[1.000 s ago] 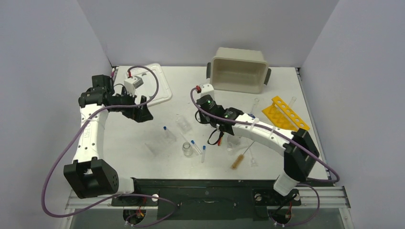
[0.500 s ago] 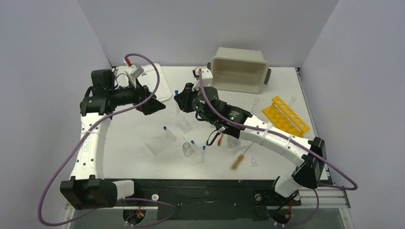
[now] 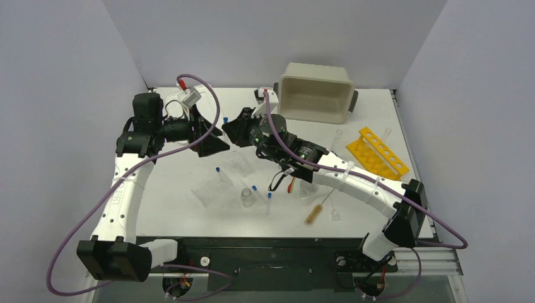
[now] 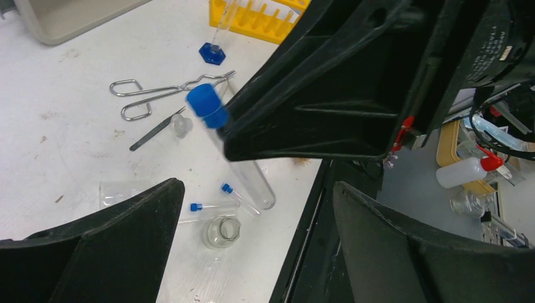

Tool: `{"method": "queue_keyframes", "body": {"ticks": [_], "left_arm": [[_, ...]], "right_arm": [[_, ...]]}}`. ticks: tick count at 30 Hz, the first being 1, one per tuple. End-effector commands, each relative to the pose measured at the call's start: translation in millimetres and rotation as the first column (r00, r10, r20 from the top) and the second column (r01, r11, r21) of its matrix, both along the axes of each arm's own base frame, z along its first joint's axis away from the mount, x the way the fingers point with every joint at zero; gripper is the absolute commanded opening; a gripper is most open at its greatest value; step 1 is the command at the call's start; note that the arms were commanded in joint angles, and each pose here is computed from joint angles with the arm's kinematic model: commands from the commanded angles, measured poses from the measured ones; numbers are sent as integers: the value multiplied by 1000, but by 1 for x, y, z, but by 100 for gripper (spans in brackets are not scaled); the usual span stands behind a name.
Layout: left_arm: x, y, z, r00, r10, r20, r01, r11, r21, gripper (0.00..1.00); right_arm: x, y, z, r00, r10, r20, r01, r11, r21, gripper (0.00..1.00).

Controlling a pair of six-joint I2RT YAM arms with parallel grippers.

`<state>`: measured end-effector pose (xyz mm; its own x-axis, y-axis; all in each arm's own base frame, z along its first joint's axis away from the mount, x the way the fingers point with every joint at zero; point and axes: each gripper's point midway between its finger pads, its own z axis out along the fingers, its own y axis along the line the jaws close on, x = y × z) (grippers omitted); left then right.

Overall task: Organize the chemistry lab equipment
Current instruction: Pick up the test tube at the center of the board.

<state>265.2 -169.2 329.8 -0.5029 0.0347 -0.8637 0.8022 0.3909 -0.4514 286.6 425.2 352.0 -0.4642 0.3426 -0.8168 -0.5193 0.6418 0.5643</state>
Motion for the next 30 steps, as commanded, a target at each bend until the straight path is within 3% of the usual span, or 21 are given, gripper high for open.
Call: {"method": "queue_keyframes", "body": {"ticks": [1,5,8,13,18,19,21,27,30], "left_arm": [[-8,-11,1,998,-57,24,57,998,16,84],[-6,-12,-5,997,-56,46,53,997,58,65],[-3,-10,-9,997,-44,57,39,996,82,56],[4,-5,-17,997,-16,73,7,992,125,25],[7,-1,-24,996,4,84,-18,987,161,10],[9,0,-25,996,11,87,-26,985,169,2],[10,2,-27,996,16,90,-32,983,182,0],[11,7,-33,994,22,109,-46,974,221,0],[10,10,-37,992,16,126,-47,967,252,0]], "right_arm": [[-3,16,27,999,42,24,-44,994,104,0],[-4,19,23,999,51,15,-53,993,107,0],[-4,19,22,998,55,14,-56,993,109,0],[-4,18,20,998,56,6,-57,992,109,0],[0,14,16,999,52,-7,-51,993,109,0],[1,12,16,999,52,-7,-51,993,111,0],[2,10,16,998,58,-13,-57,992,110,0],[4,6,15,990,128,-66,-119,984,129,32],[5,1,11,982,153,-110,-142,984,105,36]]}}
